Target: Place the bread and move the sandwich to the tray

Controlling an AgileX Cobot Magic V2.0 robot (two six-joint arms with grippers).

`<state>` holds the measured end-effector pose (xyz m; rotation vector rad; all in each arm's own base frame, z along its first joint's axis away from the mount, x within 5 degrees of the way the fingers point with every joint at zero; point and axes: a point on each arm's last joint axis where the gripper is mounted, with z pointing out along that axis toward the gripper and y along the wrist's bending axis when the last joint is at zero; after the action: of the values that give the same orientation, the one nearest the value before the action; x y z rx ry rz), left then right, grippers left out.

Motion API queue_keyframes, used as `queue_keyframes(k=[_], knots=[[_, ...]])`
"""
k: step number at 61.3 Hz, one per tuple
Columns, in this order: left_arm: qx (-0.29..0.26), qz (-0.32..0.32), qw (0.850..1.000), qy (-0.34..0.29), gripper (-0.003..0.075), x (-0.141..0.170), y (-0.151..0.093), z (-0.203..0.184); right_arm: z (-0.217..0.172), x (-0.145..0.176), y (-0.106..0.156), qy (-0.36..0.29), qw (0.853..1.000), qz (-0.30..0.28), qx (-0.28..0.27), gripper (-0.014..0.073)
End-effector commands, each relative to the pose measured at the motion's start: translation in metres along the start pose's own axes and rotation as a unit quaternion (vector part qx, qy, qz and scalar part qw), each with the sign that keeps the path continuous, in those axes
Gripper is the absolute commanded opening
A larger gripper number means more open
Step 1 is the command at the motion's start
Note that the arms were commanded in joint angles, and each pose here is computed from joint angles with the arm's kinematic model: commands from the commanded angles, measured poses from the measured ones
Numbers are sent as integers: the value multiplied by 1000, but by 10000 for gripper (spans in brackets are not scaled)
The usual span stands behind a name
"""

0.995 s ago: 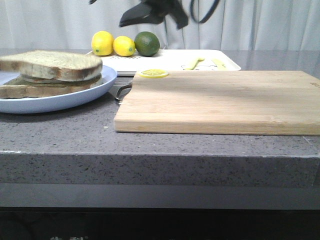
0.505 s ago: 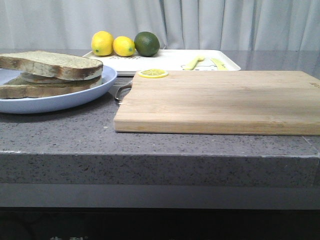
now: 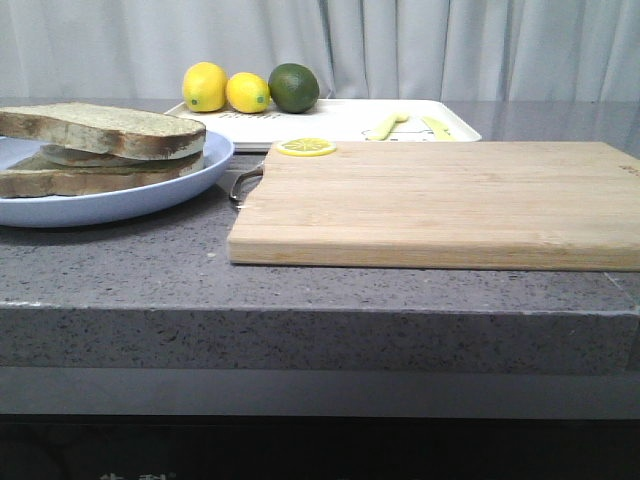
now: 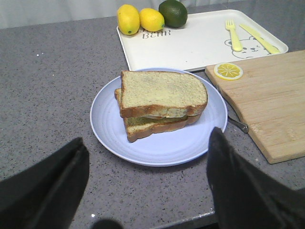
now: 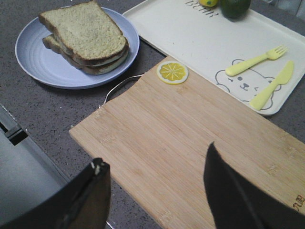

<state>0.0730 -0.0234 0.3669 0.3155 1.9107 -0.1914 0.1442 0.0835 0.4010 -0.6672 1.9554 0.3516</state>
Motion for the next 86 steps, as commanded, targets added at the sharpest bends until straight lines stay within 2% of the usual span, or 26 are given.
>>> queue_keyframes(k=[1, 11, 26, 34, 44, 58, 74, 86], knots=[[3, 2, 1000, -28, 503, -22, 0, -5, -18, -5, 0, -79, 997, -1, 21, 444], [-8, 17, 998, 62, 503, -40, 4, 13, -30, 5, 2, -101, 995, -3, 26, 444], [-45, 42, 983, 171, 503, -63, 15, 83, -31, 6, 3, -99, 995, -2, 25, 444], [-71, 4, 973, 219, 503, -70, 35, 126, -31, 6, 3, -99, 995, -2, 25, 444], [-69, -75, 956, 277, 503, -70, 66, 169, -31, 6, 3, -99, 995, -2, 25, 444], [-14, -138, 942, 306, 489, -58, 95, 216, -31, 6, 3, -99, 995, -2, 25, 444], [-5, -198, 919, 342, 330, -29, 117, 253, -31, 6, 3, -99, 995, -2, 25, 444], [31, -224, 909, 350, 298, -17, 115, 273, -31, 6, 3, -99, 995, -2, 25, 444]])
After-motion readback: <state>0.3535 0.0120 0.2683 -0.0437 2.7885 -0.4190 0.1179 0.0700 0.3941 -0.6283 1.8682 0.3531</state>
